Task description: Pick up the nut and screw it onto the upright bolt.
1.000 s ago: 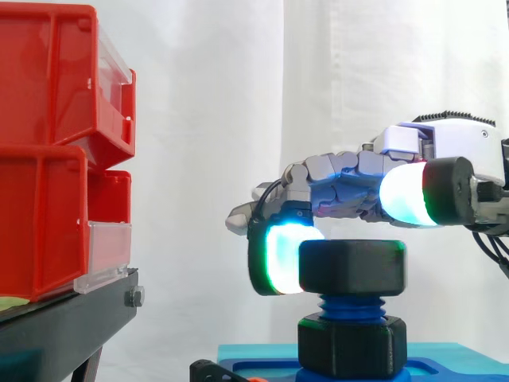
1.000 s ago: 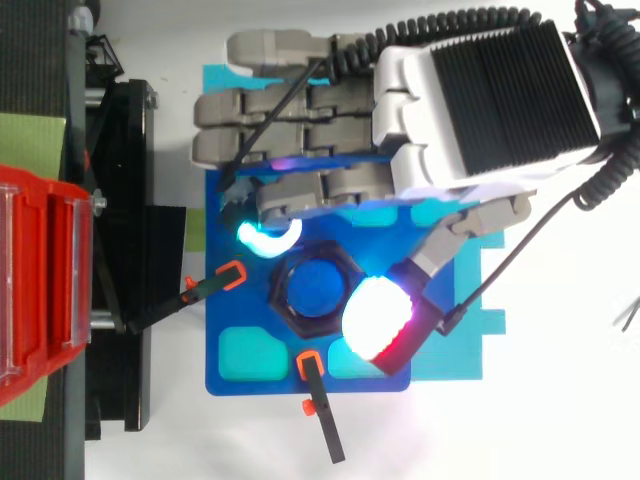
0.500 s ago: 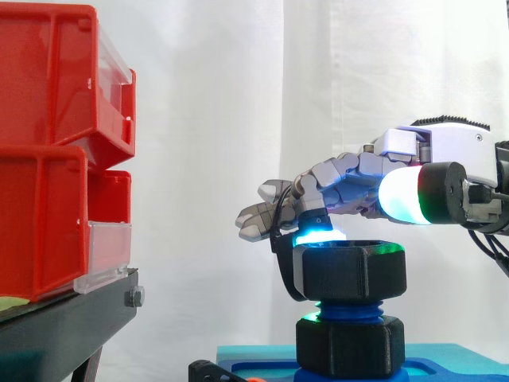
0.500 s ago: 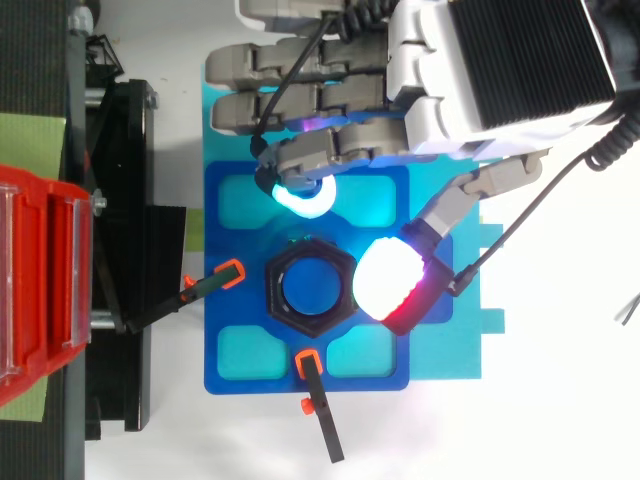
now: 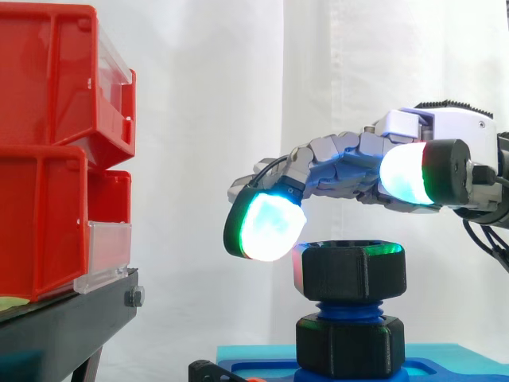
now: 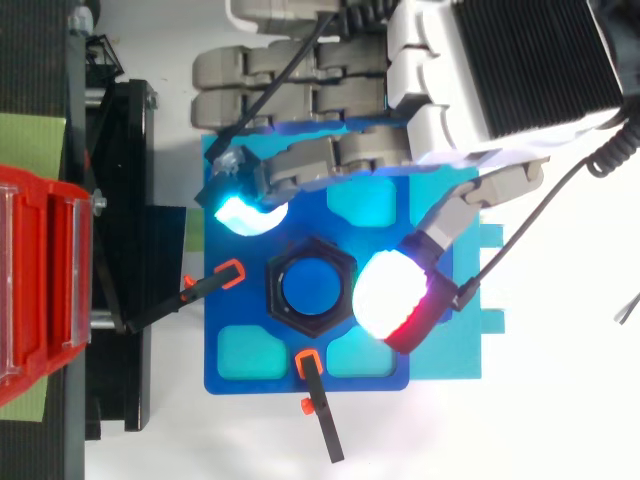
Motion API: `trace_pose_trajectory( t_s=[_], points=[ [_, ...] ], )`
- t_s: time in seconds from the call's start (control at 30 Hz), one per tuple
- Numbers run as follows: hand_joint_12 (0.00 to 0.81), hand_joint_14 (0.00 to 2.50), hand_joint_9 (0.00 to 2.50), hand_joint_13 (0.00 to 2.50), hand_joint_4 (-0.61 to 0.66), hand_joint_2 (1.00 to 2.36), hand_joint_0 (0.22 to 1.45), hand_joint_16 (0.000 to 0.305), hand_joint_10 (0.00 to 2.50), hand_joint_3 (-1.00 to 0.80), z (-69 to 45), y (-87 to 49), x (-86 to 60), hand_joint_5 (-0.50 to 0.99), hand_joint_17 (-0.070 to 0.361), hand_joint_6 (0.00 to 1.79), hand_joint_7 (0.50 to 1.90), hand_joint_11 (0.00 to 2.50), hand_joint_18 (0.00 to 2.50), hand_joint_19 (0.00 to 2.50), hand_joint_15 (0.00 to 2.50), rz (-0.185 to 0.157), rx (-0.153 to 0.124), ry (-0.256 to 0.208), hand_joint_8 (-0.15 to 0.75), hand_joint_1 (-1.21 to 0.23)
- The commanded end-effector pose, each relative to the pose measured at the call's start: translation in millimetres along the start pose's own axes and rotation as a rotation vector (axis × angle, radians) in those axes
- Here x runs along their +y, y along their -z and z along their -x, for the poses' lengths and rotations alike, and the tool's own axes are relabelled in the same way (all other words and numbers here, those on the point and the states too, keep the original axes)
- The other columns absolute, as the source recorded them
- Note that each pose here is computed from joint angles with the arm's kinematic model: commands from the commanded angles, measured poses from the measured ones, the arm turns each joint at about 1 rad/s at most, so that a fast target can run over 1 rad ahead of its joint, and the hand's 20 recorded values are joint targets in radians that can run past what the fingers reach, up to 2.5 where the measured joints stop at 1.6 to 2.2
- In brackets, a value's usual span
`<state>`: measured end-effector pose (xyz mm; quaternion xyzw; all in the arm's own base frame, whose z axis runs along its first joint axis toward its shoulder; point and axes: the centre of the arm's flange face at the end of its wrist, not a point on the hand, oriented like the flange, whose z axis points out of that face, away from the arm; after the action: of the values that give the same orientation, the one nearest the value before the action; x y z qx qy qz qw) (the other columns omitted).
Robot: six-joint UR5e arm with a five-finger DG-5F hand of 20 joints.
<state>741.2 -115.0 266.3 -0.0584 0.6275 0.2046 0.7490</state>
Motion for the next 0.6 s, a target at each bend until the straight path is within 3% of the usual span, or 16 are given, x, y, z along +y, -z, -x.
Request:
trace_pose_trajectory(
  t_s=[0.0, 0.2, 0.33, 0.4, 0.57],
  points=[
    [0.315, 0.0, 0.22, 0.08, 0.18, 1.0, 0.46, 0.042, 0.0, -0.5, -3.3, -6.6, 10.9, -0.2, 0.096, 0.5, 0.7, 0.0, 0.0, 0.0, 0.0, 0.011, 0.0, -0.011, 0.199, -0.15],
    [0.316, 0.0, 0.22, 0.08, 0.18, 1.0, 0.46, 0.043, 0.0, -0.5, -7.7, -11.9, 20.2, -0.2, 0.097, 0.5, 0.71, 0.0, 0.0, 0.0, 0.0, 0.012, 0.006, -0.036, 0.2, -0.14],
    [0.316, 0.0, 0.22, 0.08, 0.18, 1.0, 0.46, 0.043, 0.0, -0.5, -28.6, -13.9, 18.5, -0.2, 0.097, 0.5, 0.72, 0.0, 0.0, 0.0, 0.0, -0.002, 0.016, -0.07, 0.203, -0.14],
    [0.316, 0.0, 0.22, 0.08, 0.18, 1.0, 0.46, 0.043, 0.0, -0.5, -32.9, -15.1, 18.0, -0.2, 0.097, 0.5, 0.72, 0.0, 0.0, 0.0, 0.0, -0.003, 0.013, -0.085, 0.204, -0.14],
    [0.317, 0.0, 0.23, 0.09, 0.19, 1.0, 0.47, 0.043, 0.0, -0.5, -32.5, -15.7, 18.6, -0.19, 0.097, 0.5, 0.77, 0.0, 0.0, 0.0, 0.0, 0.006, 0.009, -0.103, 0.209, -0.15]
  ],
)
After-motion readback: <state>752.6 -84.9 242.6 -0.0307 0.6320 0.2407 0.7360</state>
